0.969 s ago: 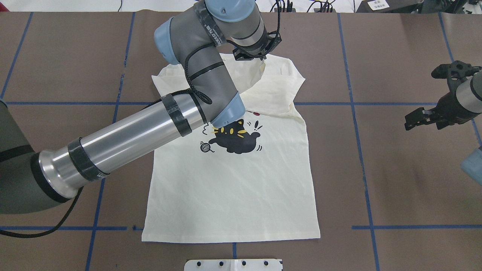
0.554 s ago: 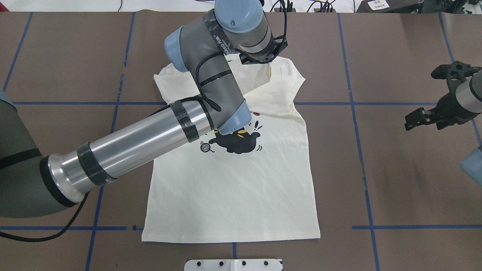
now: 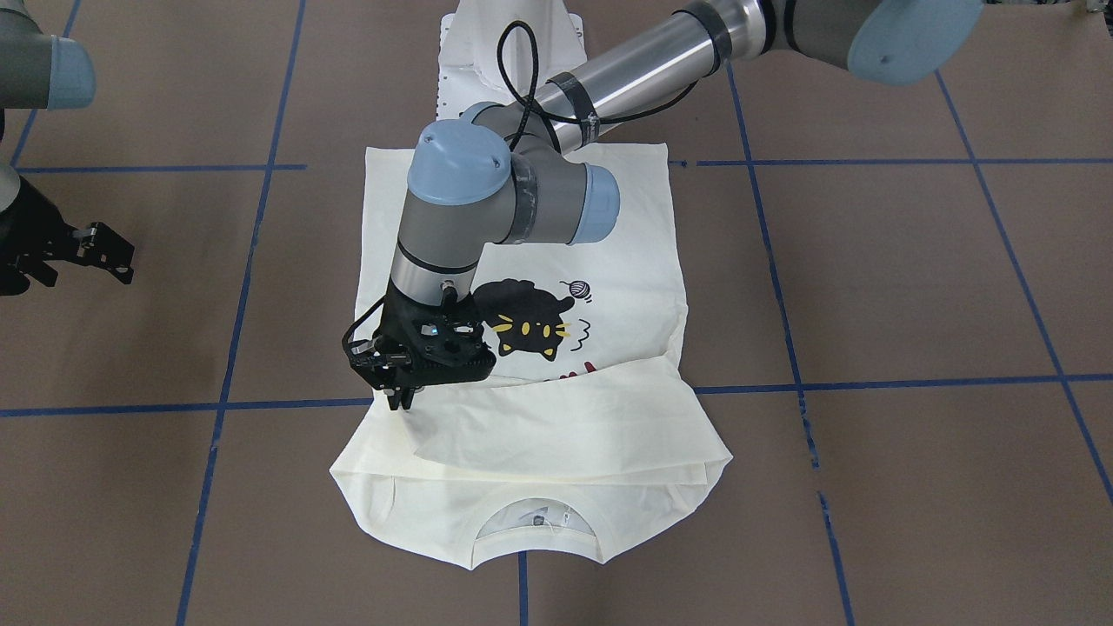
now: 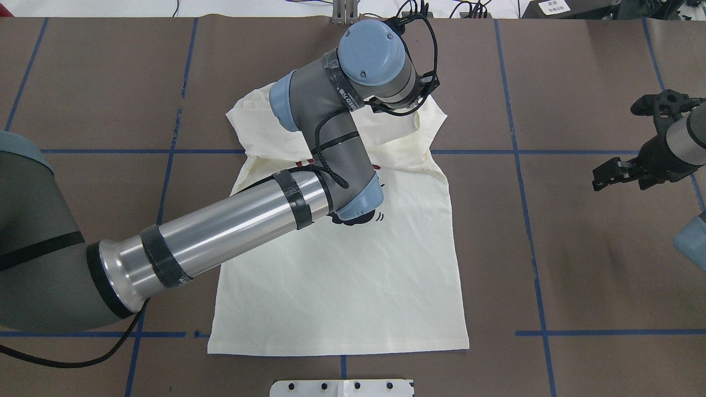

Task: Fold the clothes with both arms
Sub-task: 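Open the left gripper and raise it while the right gripper moves toward the hem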

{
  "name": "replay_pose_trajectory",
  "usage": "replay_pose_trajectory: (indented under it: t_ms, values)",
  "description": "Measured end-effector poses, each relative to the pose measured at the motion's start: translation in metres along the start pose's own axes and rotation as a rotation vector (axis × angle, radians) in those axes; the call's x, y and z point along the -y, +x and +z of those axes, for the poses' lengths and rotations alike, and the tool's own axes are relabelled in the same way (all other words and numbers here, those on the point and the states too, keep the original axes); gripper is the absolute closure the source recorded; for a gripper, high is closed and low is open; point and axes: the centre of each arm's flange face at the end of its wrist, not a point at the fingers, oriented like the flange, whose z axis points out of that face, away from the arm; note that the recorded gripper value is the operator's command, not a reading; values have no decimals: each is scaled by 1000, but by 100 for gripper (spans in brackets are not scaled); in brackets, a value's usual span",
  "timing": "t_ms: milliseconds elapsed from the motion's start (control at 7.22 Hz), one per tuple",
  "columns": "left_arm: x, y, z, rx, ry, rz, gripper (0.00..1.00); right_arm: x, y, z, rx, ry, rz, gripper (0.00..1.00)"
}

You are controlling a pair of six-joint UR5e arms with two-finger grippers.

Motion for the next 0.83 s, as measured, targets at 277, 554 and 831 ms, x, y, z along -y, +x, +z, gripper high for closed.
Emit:
replay_pose_trajectory:
  t_ms: [277, 554, 831]
  values:
    - [0, 1, -1, -37, 3, 7, 0, 2, -3, -1, 3, 3, -3, 0]
    - [2, -9, -2, -21, -7, 19, 0, 5, -9, -4, 10, 10, -8, 0]
    - [-6, -44, -26, 50, -46, 92, 0, 9, -27, -12, 33, 29, -9, 0]
